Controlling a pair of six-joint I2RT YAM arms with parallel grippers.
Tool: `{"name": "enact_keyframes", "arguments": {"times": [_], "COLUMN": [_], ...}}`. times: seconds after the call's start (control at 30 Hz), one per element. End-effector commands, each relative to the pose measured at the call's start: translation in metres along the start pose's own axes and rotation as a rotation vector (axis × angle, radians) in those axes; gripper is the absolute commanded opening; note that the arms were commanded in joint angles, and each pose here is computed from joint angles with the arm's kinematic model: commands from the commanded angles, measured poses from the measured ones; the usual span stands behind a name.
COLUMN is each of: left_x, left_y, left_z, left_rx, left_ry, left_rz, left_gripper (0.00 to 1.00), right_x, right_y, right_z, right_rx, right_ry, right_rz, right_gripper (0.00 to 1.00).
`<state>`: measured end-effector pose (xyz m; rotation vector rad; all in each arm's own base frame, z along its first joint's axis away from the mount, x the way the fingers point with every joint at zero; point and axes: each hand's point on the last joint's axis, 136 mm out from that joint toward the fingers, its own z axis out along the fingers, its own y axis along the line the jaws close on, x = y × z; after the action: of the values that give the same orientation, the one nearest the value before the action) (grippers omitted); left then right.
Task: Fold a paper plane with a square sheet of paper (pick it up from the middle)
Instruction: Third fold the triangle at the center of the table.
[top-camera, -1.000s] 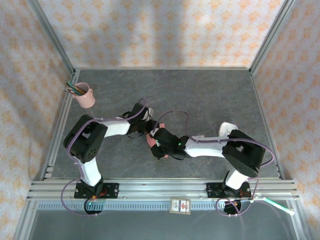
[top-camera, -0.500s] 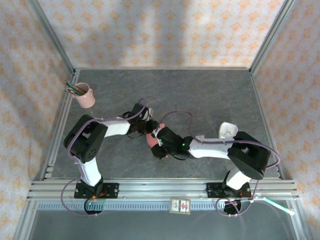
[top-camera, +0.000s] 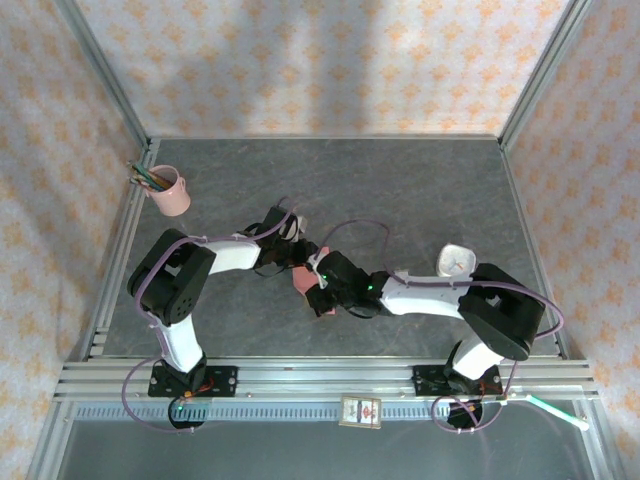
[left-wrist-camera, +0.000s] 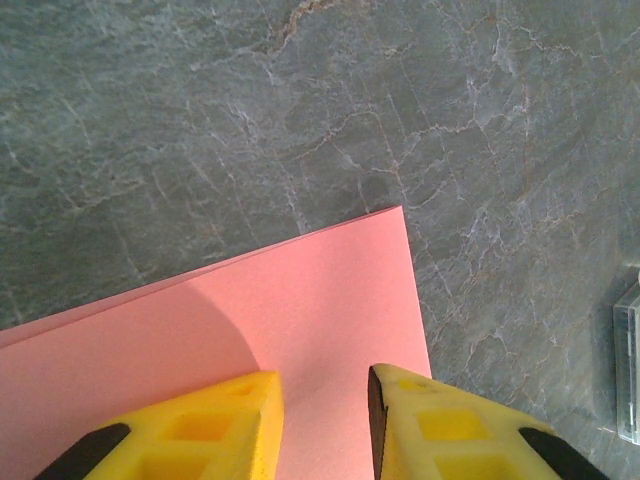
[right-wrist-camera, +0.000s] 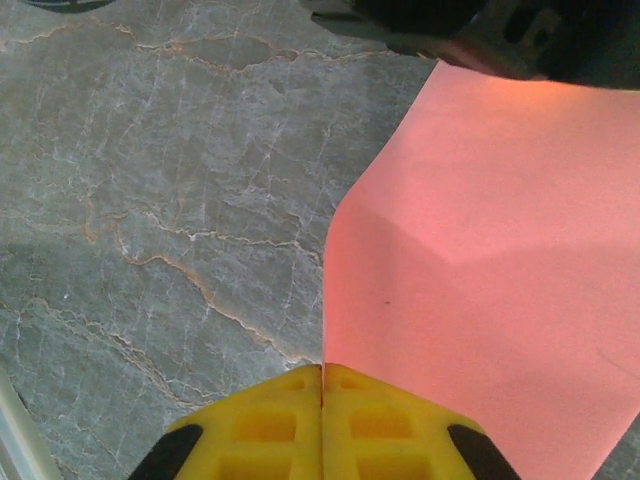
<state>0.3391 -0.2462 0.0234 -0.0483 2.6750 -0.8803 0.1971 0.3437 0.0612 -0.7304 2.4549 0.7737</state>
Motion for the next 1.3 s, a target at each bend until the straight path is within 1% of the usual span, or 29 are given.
{"name": "enact_keyframes", "arguments": {"times": [0.0,0.53,0.77,1.27], "left_x": [0.018,0.018,0.019,0.019], "left_y": [0.017,0.018,0.018,0.019], "left_z": [0.012,0.012,0.013,0.016], "left_rx": [-0.056,-0.063,-0.064,-0.065], "left_ry": [0.061,0.064,0.067,0.077], "left_rz": [0.005,0.008,0.007,0.010], "left_gripper": [0.33,0.33,0.33,0.33], "right_x": [-0.009,-0.009,-0.008,-0.006], "right_y": [-0.003,-0.033,-0.047,-0.063], "right_z": [-0.003,-0.002,0.002,0.011], "right_rx": [0.002,0.022,0.061,0.121], "right_ry": [-0.044,-0.051,-0.033,-0.010], "right_rz": [0.012,0.072,0.091,0.094], "right_gripper": [0.06,0.06,0.06,0.06]}}
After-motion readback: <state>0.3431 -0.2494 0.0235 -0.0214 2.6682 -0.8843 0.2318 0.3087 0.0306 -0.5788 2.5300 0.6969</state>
